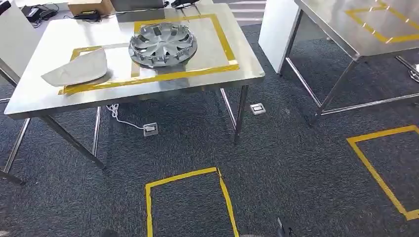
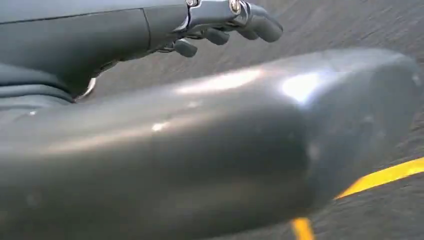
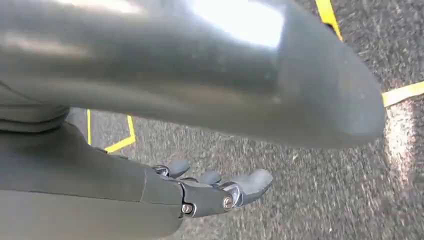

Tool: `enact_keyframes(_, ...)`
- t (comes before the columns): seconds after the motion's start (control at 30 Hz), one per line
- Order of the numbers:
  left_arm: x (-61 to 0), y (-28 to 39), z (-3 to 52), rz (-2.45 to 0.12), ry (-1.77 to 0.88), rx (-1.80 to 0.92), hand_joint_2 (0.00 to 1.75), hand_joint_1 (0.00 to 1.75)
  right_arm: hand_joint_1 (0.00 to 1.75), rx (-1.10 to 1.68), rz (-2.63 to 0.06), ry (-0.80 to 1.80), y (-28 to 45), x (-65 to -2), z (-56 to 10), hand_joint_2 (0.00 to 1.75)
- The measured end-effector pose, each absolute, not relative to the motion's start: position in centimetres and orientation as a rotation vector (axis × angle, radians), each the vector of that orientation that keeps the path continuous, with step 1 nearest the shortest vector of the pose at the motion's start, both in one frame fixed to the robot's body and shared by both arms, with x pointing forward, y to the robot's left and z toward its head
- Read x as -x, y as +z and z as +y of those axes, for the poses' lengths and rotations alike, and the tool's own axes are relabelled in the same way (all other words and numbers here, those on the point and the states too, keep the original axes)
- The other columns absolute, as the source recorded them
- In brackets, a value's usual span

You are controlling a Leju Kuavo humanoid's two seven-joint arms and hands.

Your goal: Take the parts from the cabinet and place them on the table.

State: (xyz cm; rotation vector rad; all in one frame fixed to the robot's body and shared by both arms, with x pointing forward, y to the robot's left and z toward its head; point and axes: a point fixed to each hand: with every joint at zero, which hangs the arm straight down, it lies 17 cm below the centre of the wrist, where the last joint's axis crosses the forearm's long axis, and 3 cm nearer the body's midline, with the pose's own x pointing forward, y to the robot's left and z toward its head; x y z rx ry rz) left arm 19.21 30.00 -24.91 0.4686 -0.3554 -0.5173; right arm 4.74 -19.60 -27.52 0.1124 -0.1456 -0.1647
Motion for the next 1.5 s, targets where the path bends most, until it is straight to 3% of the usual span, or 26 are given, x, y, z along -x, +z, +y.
enact_keyframes(0.3, -10.0, -27.2, 31.7, -0.145, -0.316, -0.414, 0.0, 0.0, 0.0, -0.107, -0.122, -0.148, -27.7, -4.2, -20.6, 0.0)
enact_keyframes(0.73, -8.1, -27.8, 30.9, -0.111, -0.223, -0.329, 0.0, 0.0, 0.0, -0.095, -0.114, -0.14, -27.7, -5.1, -21.4, 0.0)
enact_keyframes(0.77, -8.1, -27.8, 30.6, -0.109, -0.22, -0.312, 0.0, 0.0, 0.0, -0.091, -0.107, -0.139, -27.8, -5.0, -21.5, 1.75)
enact_keyframes(0.9, -7.9, -28.0, 29.7, -0.1, -0.214, -0.263, 0.0, 0.0, 0.0, -0.078, -0.098, -0.132, -27.8, -4.9, -21.9, 1.75)
enact_keyframes(0.93, -8.0, -28.0, 29.1, -0.103, -0.218, -0.232, 1.75, 0.0, 0.0, -0.075, -0.092, -0.129, -27.9, -4.9, -21.9, 1.75)
enact_keyframes(1.27, -6.0, -28.2, 28.2, -0.014, -0.241, -0.148, 1.75, 0.0, 0.0, -0.037, -0.033, -0.122, -28.2, -3.2, -23.0, 1.75)
enact_keyframes(1.5, -10.0, -27.6, 28.9, -0.13, -0.165, -0.156, 1.75, 0.0, 0.0, -0.027, 0.01, -0.123, -28.4, 1.1, -23.6, 1.75)
